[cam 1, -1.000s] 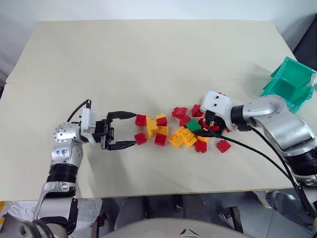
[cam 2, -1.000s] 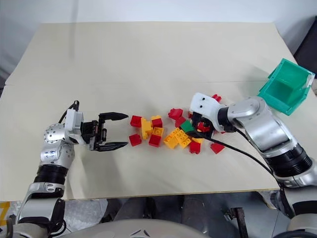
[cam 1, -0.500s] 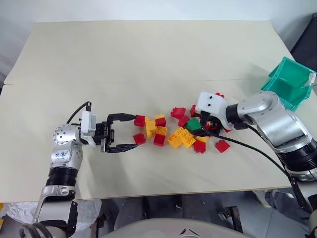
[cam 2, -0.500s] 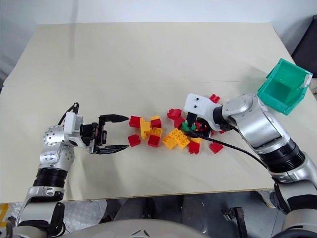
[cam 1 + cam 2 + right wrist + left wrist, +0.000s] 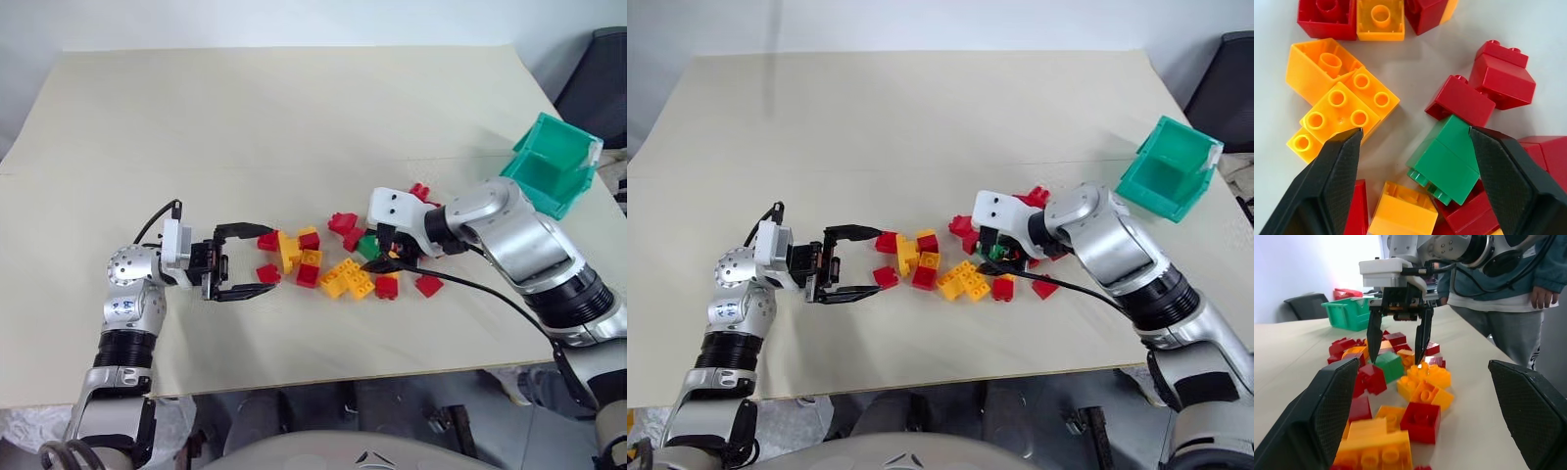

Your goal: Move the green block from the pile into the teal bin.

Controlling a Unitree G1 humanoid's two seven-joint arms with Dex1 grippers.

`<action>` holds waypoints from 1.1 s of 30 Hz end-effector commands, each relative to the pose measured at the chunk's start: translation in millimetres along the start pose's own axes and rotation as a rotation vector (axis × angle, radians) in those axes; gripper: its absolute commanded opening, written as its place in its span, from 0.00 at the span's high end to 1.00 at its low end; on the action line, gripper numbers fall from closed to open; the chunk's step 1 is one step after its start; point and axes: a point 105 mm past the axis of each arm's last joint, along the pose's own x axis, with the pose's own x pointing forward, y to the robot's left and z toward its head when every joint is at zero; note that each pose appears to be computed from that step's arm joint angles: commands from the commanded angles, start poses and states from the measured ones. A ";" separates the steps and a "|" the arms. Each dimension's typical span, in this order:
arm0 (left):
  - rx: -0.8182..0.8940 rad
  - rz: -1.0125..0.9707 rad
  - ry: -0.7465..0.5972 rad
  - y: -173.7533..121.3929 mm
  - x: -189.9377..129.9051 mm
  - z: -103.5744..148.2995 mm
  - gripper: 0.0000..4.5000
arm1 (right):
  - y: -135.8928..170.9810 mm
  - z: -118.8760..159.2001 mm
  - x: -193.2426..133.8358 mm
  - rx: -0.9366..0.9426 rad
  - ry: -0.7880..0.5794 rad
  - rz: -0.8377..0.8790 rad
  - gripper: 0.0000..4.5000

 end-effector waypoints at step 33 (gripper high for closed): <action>0.034 -0.011 0.018 24.2 38.9 12.8 0.00 | -30.3 -18.3 -111.1 0.310 -0.269 -0.465 0.46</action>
